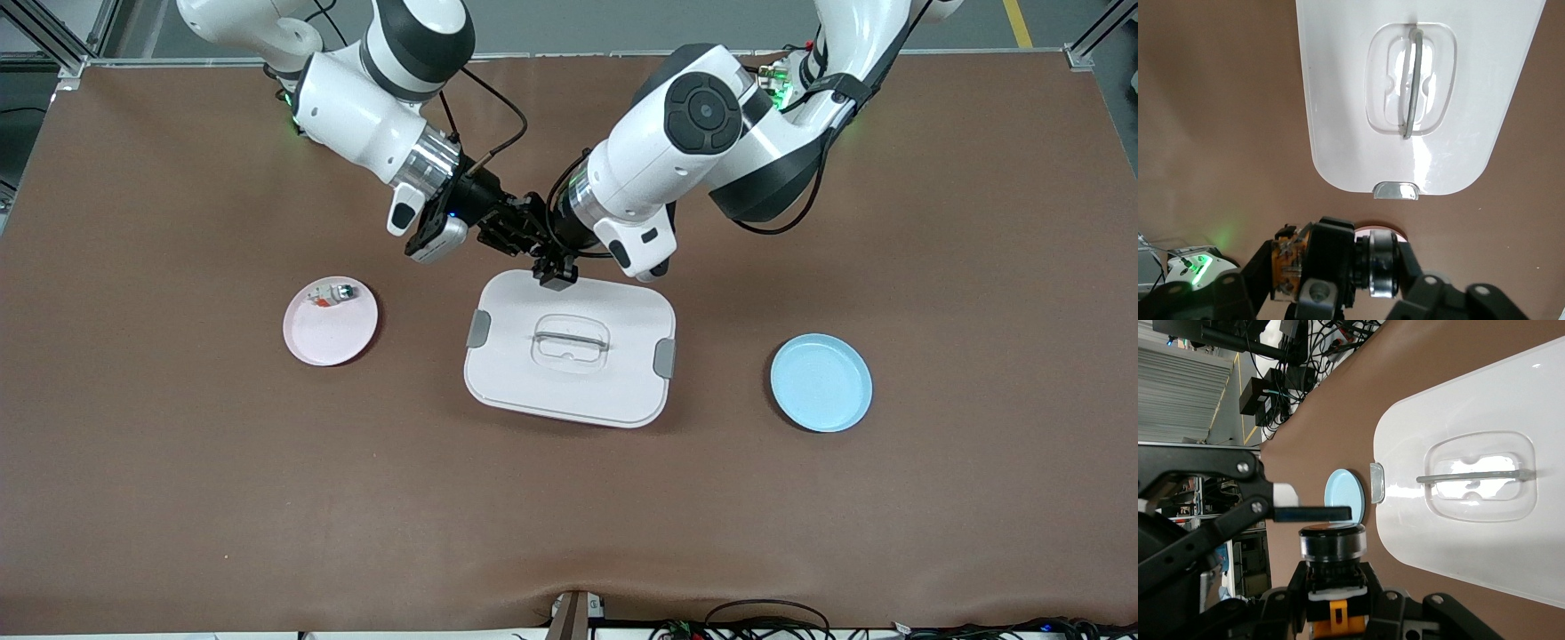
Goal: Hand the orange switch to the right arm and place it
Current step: 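Open the left gripper and pull it away from the right gripper, then carry the switch with the right gripper over the pink plate while the left gripper retracts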
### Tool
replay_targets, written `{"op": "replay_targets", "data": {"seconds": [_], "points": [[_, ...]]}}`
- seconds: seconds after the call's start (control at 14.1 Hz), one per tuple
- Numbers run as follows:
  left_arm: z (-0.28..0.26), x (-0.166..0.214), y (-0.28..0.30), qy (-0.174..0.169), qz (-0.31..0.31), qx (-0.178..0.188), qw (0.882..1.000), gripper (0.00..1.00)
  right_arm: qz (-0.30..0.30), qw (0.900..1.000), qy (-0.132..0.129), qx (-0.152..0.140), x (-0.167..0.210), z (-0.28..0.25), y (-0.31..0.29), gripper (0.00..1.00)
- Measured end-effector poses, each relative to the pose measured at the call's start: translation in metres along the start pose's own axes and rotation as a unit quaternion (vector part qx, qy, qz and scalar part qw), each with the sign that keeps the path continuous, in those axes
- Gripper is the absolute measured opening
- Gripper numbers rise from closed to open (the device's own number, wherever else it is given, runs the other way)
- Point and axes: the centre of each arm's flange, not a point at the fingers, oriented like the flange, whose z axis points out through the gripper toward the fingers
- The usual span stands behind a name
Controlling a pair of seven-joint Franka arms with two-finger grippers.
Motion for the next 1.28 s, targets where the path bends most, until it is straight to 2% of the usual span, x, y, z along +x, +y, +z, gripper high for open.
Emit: {"op": "replay_targets", "data": {"seconds": [0.07, 0.14, 0.28, 0.43, 0.64, 0.85, 1.06, 1.21, 1.28], "points": [[0.000, -0.002, -0.001, 0.000, 0.001, 0.000, 1.000, 0.96, -0.002, 1.000, -0.001, 0.000, -0.001, 0.001, 0.000, 0.34], [0.000, -0.002, -0.001, 0.001, 0.002, -0.001, 1.000, 1.00, -0.002, 1.000, -0.001, 0.000, -0.002, 0.001, 0.000, 0.34], [-0.005, -0.001, 0.001, 0.014, 0.011, -0.015, 1.000, 1.00, -0.005, 1.000, -0.002, 0.000, -0.002, 0.001, -0.001, 0.34], [-0.012, -0.001, 0.000, 0.044, 0.030, -0.033, 0.998, 1.00, -0.019, 1.000, 0.003, 0.000, 0.002, 0.001, 0.000, 0.34], [-0.042, 0.010, 0.006, 0.077, 0.084, -0.066, 0.991, 1.00, -0.081, 0.997, -0.006, -0.007, 0.005, 0.005, 0.006, 0.34], [-0.082, 0.047, 0.013, 0.110, 0.168, -0.044, 0.979, 1.00, -0.164, 0.986, -0.016, -0.037, 0.016, 0.005, 0.026, 0.34], [-0.123, 0.092, 0.015, 0.140, 0.255, -0.001, 0.957, 1.00, -0.213, 0.973, -0.050, -0.072, 0.031, 0.000, 0.043, 0.34], [-0.151, 0.126, 0.017, 0.151, 0.314, 0.021, 0.937, 1.00, -0.261, 0.955, -0.086, -0.112, 0.047, -0.009, 0.057, 0.34], [-0.163, 0.144, 0.019, 0.155, 0.341, 0.034, 0.927, 1.00, -0.292, 0.940, -0.106, -0.142, 0.056, -0.016, 0.066, 0.34]]}}
